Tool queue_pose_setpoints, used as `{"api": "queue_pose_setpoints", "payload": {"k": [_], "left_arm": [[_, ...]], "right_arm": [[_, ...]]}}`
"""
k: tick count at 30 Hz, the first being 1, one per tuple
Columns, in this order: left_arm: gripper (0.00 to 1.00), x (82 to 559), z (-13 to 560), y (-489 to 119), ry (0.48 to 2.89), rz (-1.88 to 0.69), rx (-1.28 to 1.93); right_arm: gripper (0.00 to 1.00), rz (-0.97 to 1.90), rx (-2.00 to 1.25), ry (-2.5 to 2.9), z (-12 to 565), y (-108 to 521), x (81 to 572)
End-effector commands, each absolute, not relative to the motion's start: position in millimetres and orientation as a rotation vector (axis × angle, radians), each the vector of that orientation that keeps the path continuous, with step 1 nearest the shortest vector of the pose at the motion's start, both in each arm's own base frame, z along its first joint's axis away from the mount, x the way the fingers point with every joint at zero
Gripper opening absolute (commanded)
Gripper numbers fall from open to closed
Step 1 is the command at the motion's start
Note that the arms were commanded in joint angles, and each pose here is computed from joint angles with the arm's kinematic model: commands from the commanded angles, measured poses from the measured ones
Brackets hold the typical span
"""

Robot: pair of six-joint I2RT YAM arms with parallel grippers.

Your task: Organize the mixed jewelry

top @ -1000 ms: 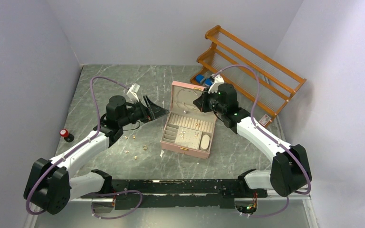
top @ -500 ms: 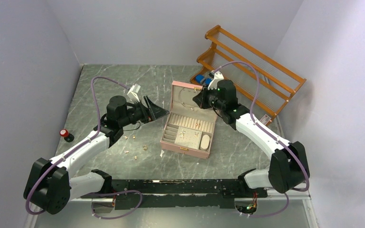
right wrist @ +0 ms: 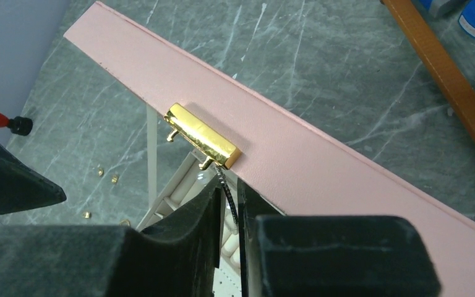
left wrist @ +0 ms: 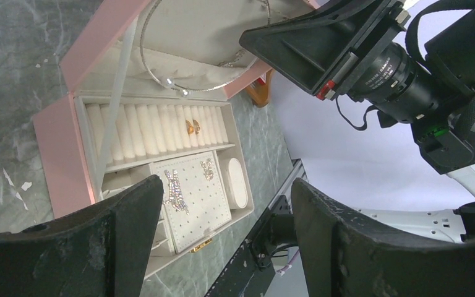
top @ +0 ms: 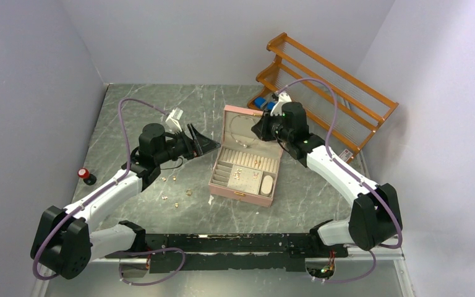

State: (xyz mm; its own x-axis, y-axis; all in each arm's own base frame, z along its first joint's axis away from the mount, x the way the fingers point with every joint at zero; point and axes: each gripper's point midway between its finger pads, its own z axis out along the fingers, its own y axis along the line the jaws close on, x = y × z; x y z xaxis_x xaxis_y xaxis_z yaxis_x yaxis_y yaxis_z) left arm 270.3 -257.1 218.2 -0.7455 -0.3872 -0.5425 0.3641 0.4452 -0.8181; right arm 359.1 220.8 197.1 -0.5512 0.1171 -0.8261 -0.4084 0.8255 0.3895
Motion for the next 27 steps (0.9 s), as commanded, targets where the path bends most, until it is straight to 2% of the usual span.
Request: {"api": "queue_pose_setpoints", "payload": {"k": [1, 8, 15, 27], "left_arm": [[0.80, 273, 239, -258, 1.932, -1.349, 0.016], [0.80, 273, 239, -259, 1.933, -1.350, 0.019], [0.80, 273, 239, -259, 1.933, -1.344, 0.018], [0.80, 272, 237, -259, 1.938, -1.343, 0.017]], "right_arm": [[0.15, 0.621, -0.138, 2.052, 202, 208, 372], [0.12, 0.651, -0.061, 2.026, 208, 207, 373], [0.14, 0.608, 0.033, 2.027, 207, 198, 378], [0.28, 0.605, -0.025, 2.033, 209, 198, 371]]}}
